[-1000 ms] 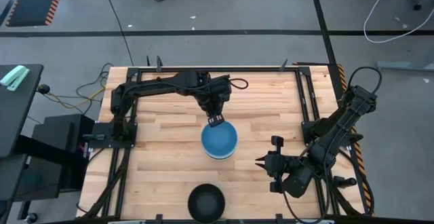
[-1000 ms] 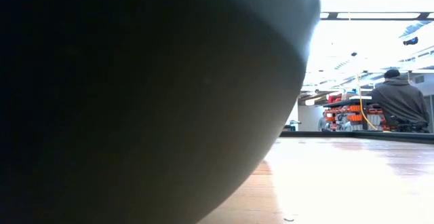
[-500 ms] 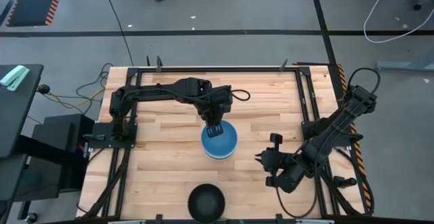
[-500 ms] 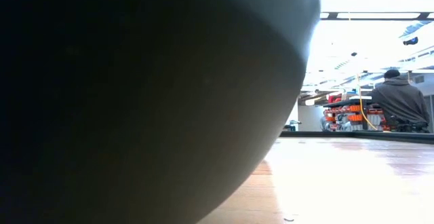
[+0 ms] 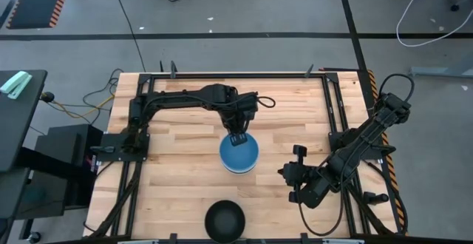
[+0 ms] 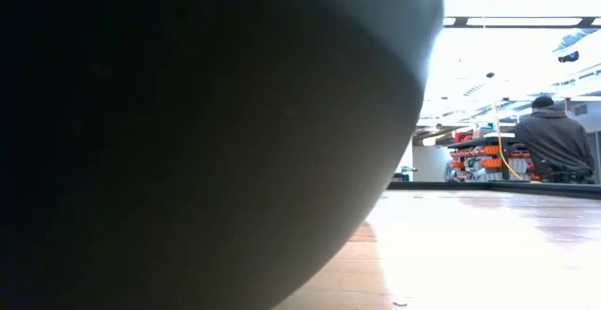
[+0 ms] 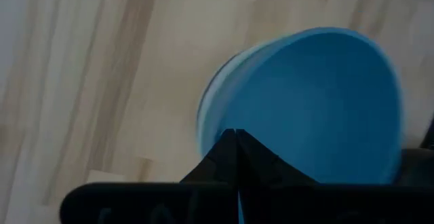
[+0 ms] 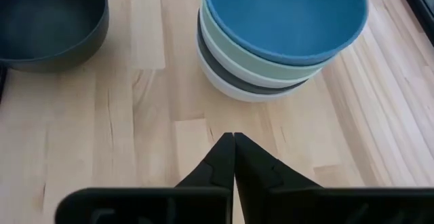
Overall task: Nest bowls inside each other
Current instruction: Stack the blue bowl on top of the green bowl, then stack the black bowl on top of the blue bowl
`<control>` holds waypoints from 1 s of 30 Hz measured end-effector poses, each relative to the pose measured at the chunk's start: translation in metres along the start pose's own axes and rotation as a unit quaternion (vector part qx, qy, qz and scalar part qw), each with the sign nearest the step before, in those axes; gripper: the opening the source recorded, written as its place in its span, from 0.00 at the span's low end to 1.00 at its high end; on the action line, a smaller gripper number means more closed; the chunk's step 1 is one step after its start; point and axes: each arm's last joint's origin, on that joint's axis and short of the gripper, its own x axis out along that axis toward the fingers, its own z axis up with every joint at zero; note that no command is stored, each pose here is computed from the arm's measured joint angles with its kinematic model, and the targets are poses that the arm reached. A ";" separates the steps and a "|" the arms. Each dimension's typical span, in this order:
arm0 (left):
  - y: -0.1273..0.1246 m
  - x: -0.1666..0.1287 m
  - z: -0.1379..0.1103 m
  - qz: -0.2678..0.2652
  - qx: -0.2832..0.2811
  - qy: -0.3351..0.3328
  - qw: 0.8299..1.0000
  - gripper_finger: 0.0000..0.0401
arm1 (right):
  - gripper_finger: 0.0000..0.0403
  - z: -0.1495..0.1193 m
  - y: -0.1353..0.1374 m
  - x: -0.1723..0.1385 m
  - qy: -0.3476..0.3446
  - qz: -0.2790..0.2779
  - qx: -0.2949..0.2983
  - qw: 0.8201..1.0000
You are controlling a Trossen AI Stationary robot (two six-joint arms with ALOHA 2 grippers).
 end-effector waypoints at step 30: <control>-0.011 -0.043 -0.037 0.083 0.041 0.066 0.994 0.07 | 0.04 0.022 0.019 -0.002 -0.035 0.166 0.061 0.984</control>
